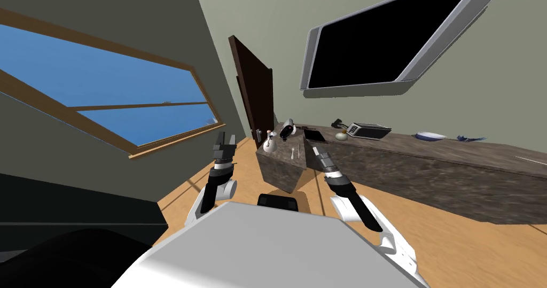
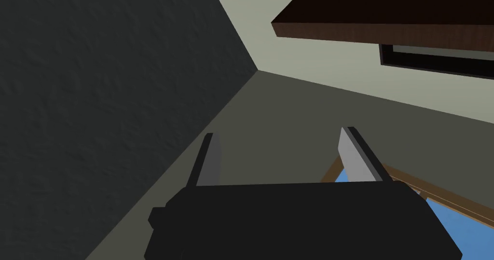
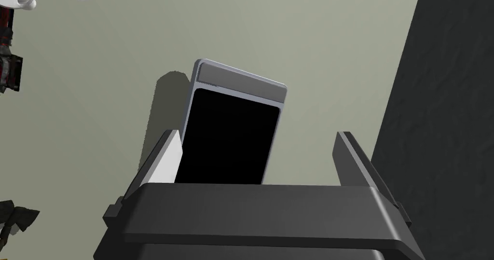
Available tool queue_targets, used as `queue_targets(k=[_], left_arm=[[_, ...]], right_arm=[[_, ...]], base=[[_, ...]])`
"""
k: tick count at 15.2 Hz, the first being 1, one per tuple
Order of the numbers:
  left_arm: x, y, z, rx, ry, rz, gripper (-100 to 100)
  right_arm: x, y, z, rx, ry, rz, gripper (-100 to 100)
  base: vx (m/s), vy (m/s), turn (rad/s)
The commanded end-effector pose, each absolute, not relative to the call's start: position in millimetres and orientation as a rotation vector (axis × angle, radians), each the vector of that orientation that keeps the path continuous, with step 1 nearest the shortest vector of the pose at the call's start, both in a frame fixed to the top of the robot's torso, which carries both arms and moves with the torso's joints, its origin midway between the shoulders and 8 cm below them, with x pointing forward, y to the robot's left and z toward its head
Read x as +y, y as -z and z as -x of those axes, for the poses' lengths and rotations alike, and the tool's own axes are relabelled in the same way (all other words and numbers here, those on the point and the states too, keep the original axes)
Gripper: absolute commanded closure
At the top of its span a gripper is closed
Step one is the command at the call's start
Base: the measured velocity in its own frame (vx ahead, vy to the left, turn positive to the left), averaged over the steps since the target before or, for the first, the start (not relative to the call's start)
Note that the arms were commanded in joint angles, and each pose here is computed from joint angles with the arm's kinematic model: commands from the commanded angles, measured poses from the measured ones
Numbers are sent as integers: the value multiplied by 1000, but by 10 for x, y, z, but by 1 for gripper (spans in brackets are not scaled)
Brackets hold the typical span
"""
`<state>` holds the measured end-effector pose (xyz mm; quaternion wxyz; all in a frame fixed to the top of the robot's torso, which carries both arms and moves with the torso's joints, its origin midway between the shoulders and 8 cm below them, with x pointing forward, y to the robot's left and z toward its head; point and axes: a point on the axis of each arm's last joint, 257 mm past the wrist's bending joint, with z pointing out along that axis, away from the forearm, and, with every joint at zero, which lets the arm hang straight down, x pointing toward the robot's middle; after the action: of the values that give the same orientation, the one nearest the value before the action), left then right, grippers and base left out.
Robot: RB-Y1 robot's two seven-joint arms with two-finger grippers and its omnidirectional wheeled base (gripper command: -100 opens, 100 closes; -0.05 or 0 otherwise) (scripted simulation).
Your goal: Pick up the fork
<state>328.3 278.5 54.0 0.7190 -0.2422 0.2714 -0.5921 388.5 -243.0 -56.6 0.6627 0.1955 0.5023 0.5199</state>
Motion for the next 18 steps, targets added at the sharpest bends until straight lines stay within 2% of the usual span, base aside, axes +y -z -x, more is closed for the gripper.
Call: queue_targets(k=[1, 11, 14, 18], left_arm=[[2785, -540, -3283, 600, 1309, 536, 0], [2785, -540, -3283, 600, 1309, 536, 0], [2785, -540, -3283, 600, 1309, 536, 0], [2785, -540, -3283, 600, 1309, 536, 0]], right_arm=[[-2475, 822, -3937, 1216, -1144, -450, -100], [-2676, 1444, -4017, 1446, -1030, -422, -100], [-2884, 1858, -4027, 1573, -946, -434, -100], [-3047, 2056, -4012, 1661, -880, -406, -100]], base=[[28, 77, 111], [30, 71, 65], [33, 82, 94], [40, 84, 77]])
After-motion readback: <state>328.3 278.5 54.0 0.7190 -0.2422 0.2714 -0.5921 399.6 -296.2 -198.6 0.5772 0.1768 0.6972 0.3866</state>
